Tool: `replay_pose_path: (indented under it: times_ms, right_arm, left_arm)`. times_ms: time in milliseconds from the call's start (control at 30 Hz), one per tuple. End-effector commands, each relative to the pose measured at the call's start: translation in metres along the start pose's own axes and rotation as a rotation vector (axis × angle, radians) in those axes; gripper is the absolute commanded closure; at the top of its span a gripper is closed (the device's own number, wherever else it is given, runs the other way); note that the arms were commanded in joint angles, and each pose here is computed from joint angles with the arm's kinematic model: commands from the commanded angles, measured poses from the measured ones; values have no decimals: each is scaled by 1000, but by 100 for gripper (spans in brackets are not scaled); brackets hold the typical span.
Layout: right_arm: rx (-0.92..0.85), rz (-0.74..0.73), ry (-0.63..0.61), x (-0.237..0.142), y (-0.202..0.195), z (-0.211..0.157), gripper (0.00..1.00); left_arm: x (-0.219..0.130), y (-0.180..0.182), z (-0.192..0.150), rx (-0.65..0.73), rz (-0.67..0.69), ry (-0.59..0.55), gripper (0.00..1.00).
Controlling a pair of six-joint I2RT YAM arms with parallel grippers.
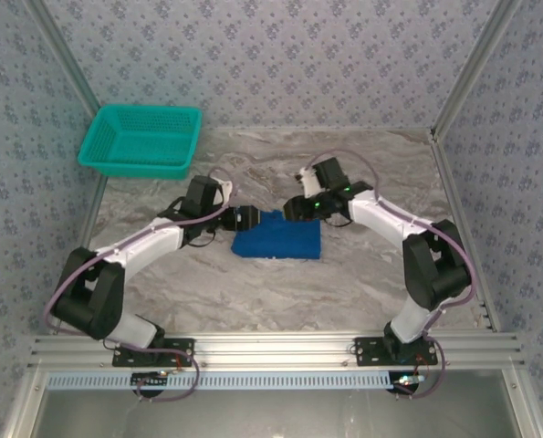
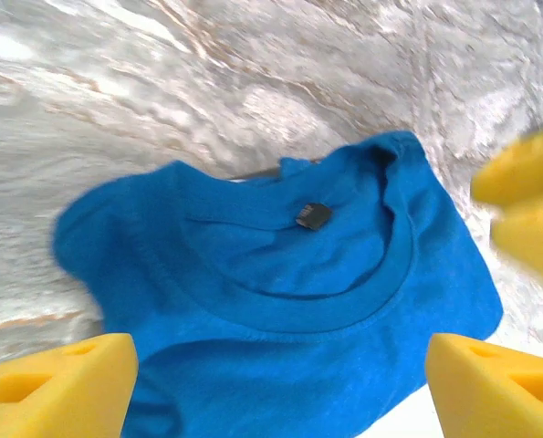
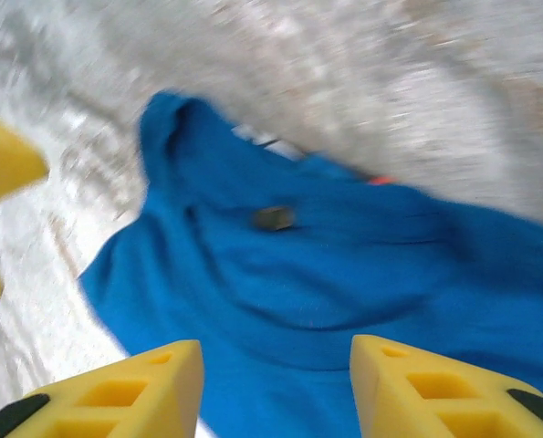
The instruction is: Fold the inside-out t-shirt
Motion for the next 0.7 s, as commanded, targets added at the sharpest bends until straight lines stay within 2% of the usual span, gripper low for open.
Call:
replay_pose_path:
  times_ms: [0,100,267,333,467,533,667]
  right_arm:
    - [-16,-24,74,25,22,-16,48]
    - [10,-116,119,51,26,-9,46]
    - [59,-348,261,64,-7,-31,48]
    - [56,-439,302,61,-28,-39,48]
    - [0,-511,392,51,-71,-40,48]
    - [-7,-554,445,43,-102,-39,48]
    - [-33,-636,472,24,-169,-31,48]
  left_arm:
    - [-22,28,6,-106,174,-42,17]
    - [-32,44,8,-172,205,-61,18]
    - [-41,46,7,-177,214,-70,18]
    - [-44,46,7,-175,215,-78,18]
    - [-47,45,7,-166,223,-78,17]
    - [-49,44,8,-160,225,-81,18]
    - [-52,44,8,-155,228,-89,17]
Point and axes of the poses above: each hand's point on the last joint's axis, 136 mm out from that joint toward the fingers, its own x axis out along the fingers, its own y axis along the line the jaws close on, z = x × y, the point moved 7 cm from there along -x, back along the fingers, and after that the axes turned 11 degrees about -x, right-handed, at the moved point
